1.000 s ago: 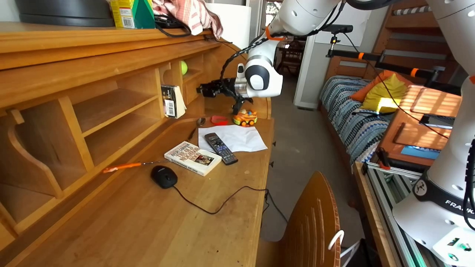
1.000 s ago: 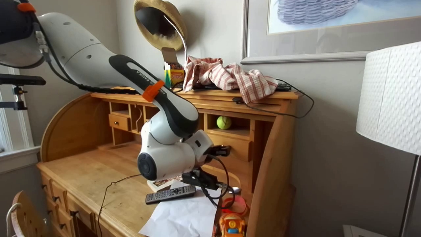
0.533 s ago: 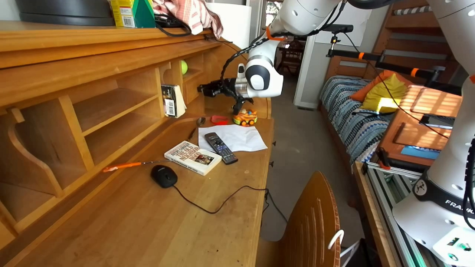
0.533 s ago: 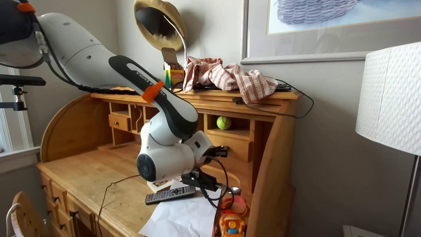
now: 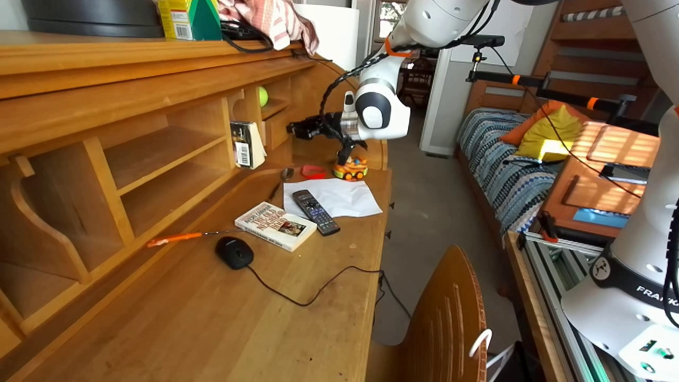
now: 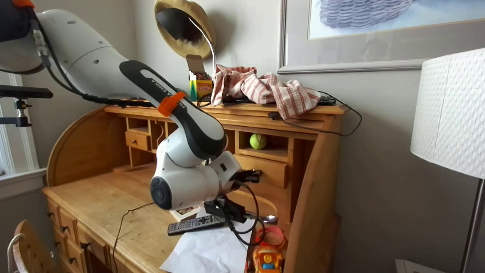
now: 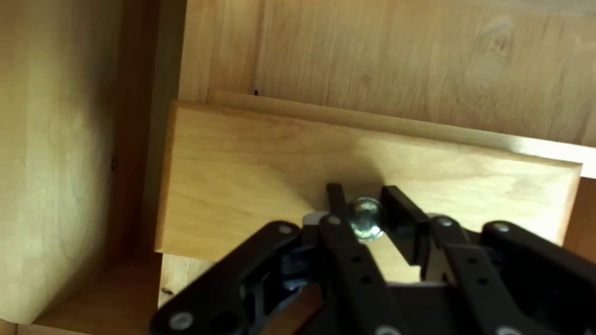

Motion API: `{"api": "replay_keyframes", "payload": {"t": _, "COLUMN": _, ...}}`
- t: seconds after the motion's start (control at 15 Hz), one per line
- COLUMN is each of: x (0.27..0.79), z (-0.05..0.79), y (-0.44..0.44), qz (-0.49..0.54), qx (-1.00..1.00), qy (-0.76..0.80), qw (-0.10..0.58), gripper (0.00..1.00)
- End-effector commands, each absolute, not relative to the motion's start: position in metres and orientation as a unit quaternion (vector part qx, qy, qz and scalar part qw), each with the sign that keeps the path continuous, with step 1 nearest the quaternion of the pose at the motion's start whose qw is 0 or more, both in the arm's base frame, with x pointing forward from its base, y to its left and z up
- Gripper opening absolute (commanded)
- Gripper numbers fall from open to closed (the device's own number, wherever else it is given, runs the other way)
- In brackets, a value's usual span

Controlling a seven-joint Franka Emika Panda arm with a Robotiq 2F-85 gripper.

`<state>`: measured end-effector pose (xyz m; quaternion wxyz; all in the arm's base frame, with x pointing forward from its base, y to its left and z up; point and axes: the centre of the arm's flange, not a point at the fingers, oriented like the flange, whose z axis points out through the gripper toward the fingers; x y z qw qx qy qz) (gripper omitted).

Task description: Open the right drawer

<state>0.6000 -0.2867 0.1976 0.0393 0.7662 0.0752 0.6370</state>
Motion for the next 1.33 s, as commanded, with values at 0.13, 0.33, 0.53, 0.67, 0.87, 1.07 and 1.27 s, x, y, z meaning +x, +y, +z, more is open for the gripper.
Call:
{"api": "replay_keyframes", "payload": {"t": 0.13, "x": 0.546, "z": 0.18, "y": -0.259, "qz": 0.636, "qx": 0.767, "qy": 0.052, "qw": 0.062, "gripper": 0.06}}
{"api": "replay_keyframes", "payload": {"t": 0.33, "x": 0.531, "z": 0.178, "y": -0.257, "qz": 0.636, "qx": 0.768, "qy": 0.045, "qw": 0.061, "gripper": 0.06}}
{"api": "replay_keyframes", "payload": {"t": 0.53, "x": 0.517, "z": 0.177, "y": -0.256, "qz": 0.638, "qx": 0.767, "qy": 0.04, "qw": 0.062, "gripper": 0.06}}
{"api": "replay_keyframes", "payload": {"t": 0.67, "x": 0.509, "z": 0.177, "y": -0.257, "qz": 0.639, "qx": 0.766, "qy": 0.038, "qw": 0.062, "gripper": 0.06}}
{"api": "replay_keyframes", "payload": {"t": 0.87, "x": 0.5, "z": 0.178, "y": -0.257, "qz": 0.64, "qx": 0.765, "qy": 0.034, "qw": 0.062, "gripper": 0.06}}
{"api": "replay_keyframes", "payload": {"t": 1.07, "x": 0.495, "z": 0.179, "y": -0.257, "qz": 0.641, "qx": 0.764, "qy": 0.032, "qw": 0.062, "gripper": 0.06}}
{"api": "replay_keyframes", "payload": {"t": 1.27, "x": 0.492, "z": 0.18, "y": -0.254, "qz": 0.64, "qx": 0.765, "qy": 0.031, "qw": 0.062, "gripper": 0.06}}
